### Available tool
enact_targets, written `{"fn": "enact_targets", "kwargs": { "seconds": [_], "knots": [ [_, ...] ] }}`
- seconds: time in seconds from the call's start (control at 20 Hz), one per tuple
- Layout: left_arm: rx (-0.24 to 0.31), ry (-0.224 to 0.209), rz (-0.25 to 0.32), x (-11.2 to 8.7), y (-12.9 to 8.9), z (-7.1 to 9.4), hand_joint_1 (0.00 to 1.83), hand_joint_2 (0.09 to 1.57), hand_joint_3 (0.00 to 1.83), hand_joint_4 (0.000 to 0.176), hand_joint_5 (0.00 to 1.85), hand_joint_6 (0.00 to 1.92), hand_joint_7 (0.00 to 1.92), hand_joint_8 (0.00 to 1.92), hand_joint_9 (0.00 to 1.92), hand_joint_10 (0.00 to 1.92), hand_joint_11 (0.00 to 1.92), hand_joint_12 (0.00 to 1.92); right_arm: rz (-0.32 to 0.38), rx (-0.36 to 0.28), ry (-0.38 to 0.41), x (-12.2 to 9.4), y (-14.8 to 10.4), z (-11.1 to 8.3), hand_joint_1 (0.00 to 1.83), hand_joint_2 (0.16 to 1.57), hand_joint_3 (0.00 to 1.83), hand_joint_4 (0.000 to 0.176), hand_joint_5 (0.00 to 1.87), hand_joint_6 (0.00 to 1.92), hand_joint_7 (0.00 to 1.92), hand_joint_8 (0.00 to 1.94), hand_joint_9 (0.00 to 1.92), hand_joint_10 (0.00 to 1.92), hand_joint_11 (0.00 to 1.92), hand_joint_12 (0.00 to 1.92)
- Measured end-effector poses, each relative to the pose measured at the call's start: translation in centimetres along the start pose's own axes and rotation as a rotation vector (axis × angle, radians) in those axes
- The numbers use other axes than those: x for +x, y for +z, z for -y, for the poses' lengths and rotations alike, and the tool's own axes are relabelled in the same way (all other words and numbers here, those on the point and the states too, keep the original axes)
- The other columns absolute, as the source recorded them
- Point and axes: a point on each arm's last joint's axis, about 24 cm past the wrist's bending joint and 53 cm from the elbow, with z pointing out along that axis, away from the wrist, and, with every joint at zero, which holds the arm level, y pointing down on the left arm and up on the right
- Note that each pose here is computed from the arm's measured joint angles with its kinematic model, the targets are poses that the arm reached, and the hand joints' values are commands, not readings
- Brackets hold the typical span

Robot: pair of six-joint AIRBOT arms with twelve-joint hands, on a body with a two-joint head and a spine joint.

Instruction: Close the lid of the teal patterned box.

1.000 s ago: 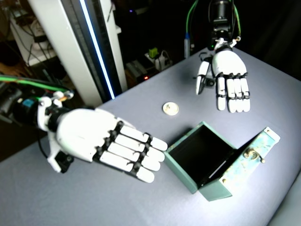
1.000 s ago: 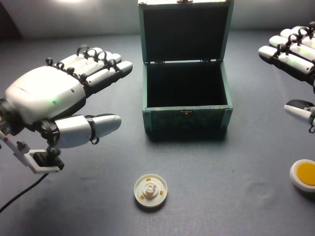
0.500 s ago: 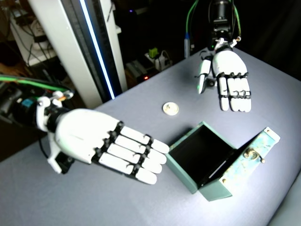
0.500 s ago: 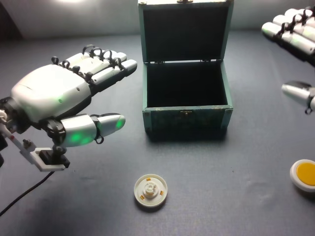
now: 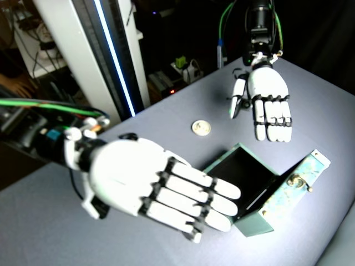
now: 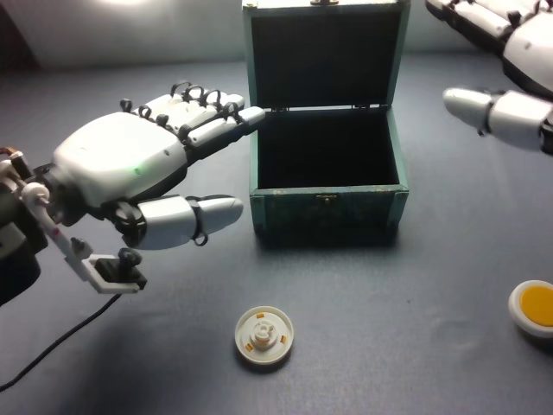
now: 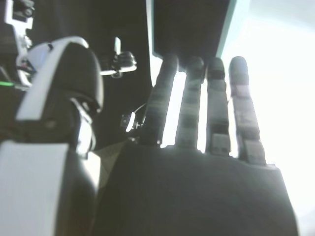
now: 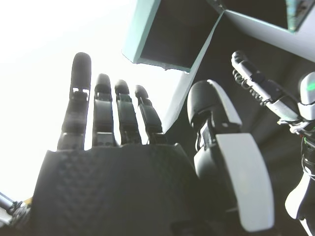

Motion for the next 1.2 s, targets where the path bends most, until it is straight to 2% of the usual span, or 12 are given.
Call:
{"fn": "enact_targets", "kwargs": {
  "seconds": [0.1, 0.15, 0.3, 0.35, 0.55, 0.6, 0.75, 0.8, 0.95, 1.1, 1.15, 1.2],
  "knots": [
    [0.002, -0.006, -0.009, 0.4, 0.4, 0.0, 0.12, 1.38, 0.0, 0.009, 0.02, 0.01, 0.0, 0.0, 0.0, 0.0, 0.0, 0.0, 0.028, -0.006, 0.014, -1.0, 1.3, -0.4, 0.12, 1.38, 0.0, 0.0, 0.0, 0.0, 0.0, 0.0, 0.02, 0.01, 0.0, 0.92],
    [-0.004, -0.01, -0.015, 0.6, 0.5, -0.1, 0.11, 1.38, 0.0, 0.0, 0.02, 0.01, 0.0, 0.0, 0.0, 0.0, 0.0, 0.0, 0.036, -0.009, 0.017, -1.3, 1.7, -0.5, 0.15, 1.36, 0.0, 0.0, 0.0, 0.0, 0.0, 0.0, 0.02, 0.02, 0.0, 1.03],
    [-0.006, -0.014, -0.021, 1.0, 1.2, -0.2, 0.13, 1.36, 0.0, 0.0, 0.04, 0.01, 0.0, 0.0, 0.0, 0.0, 0.0, 0.0, 0.043, 0.0, 0.033, -1.8, 3.7, -0.4, 0.14, 1.33, 0.0, 0.0, 0.0, 0.0, 0.0, 0.0, 0.01, 0.02, 0.0, 1.15],
    [-0.003, -0.02, -0.02, 1.1, 1.4, -0.2, 0.17, 1.36, 0.0, 0.0, 0.04, 0.01, 0.0, 0.0, 0.0, 0.0, 0.0, 0.0, 0.04, 0.008, 0.04, -1.8, 4.1, -0.2, 0.13, 1.34, 0.0, 0.0, 0.0, 0.0, 0.0, 0.0, 0.0, 0.0, 0.0, 1.03],
    [0.001, -0.019, -0.035, 1.7, 1.8, -0.2, 0.19, 1.37, 0.0, 0.0, 0.07, 0.02, 0.01, 0.0, 0.0, 0.0, 0.0, 0.0, 0.034, 0.043, 0.052, -2.4, 5.9, 0.9, 0.12, 1.34, 0.0, 0.0, 0.0, 0.0, 0.0, 0.0, 0.0, 0.0, 0.0, 0.89],
    [-0.001, -0.025, -0.034, 1.7, 1.9, -0.2, 0.17, 1.37, 0.0, 0.0, 0.08, 0.02, 0.02, 0.0, 0.0, 0.0, 0.0, 0.0, 0.026, 0.048, 0.062, -2.0, 6.7, 0.8, 0.09, 1.34, 0.01, 0.0, 0.0, 0.0, 0.0, 0.0, 0.0, 0.0, 0.0, 0.63],
    [-0.001, -0.026, -0.035, 1.8, 2.2, -0.3, 0.17, 1.37, 0.0, 0.0, 0.08, 0.01, 0.02, 0.0, 0.0, 0.0, 0.0, 0.0, -0.01, 0.051, 0.076, -0.7, 7.7, 0.5, 0.04, 1.33, 0.0, 0.0, 0.0, 0.0, 0.0, 0.0, 0.01, 0.0, 0.0, 0.69],
    [-0.001, -0.031, -0.036, 1.8, 2.2, -0.3, 0.17, 1.37, 0.0, 0.0, 0.08, 0.02, 0.02, 0.0, 0.0, 0.0, 0.0, 0.0, -0.026, 0.053, 0.078, 0.0, 8.0, 0.4, 0.03, 1.33, 0.0, 0.0, 0.0, 0.0, 0.0, 0.0, 0.0, 0.0, 0.0, 0.53],
    [0.003, -0.033, -0.039, 1.9, 2.3, -0.2, 0.23, 1.38, 0.0, 0.0, 0.09, 0.02, 0.01, 0.0, 0.0, 0.0, 0.01, 0.01, -0.059, 0.076, 0.091, 1.1, 8.4, 1.0, 0.12, 1.29, 0.0, 0.0, 0.09, 0.02, 0.2, 0.02, 0.25, 0.09, 0.0, 1.41],
    [0.005, -0.033, -0.032, 1.7, 2.4, -0.1, 0.25, 1.38, 0.0, 0.01, 0.1, 0.01, 0.0, 0.0, 0.0, 0.0, 0.02, 0.02, -0.052, 0.08, 0.092, 0.7, 8.5, 1.2, 0.16, 1.31, 0.0, 0.0, 0.36, 0.04, 0.44, 0.02, 0.33, 0.18, 0.0, 1.57],
    [0.008, -0.033, -0.03, 1.6, 2.4, 0.0, 0.28, 1.38, 0.0, 0.006, 0.11, 0.01, 0.01, 0.0, 0.0, 0.0, 0.02, 0.02, -0.041, 0.077, 0.093, 0.4, 8.5, 1.1, 0.19, 1.32, 0.0, 0.0, 0.44, 0.33, 0.5, 0.03, 0.23, 0.57, 0.0, 1.68],
    [0.009, -0.033, -0.032, 1.6, 2.4, 0.0, 0.28, 1.39, 0.0, 0.006, 0.11, 0.01, 0.02, 0.01, 0.0, 0.0, 0.01, 0.02, -0.031, 0.073, 0.094, 0.1, 8.5, 1.0, 0.18, 1.33, 0.0, 0.0, 0.39, 0.51, 0.52, 0.03, 0.17, 0.81, 0.0, 1.7]
  ]
}}
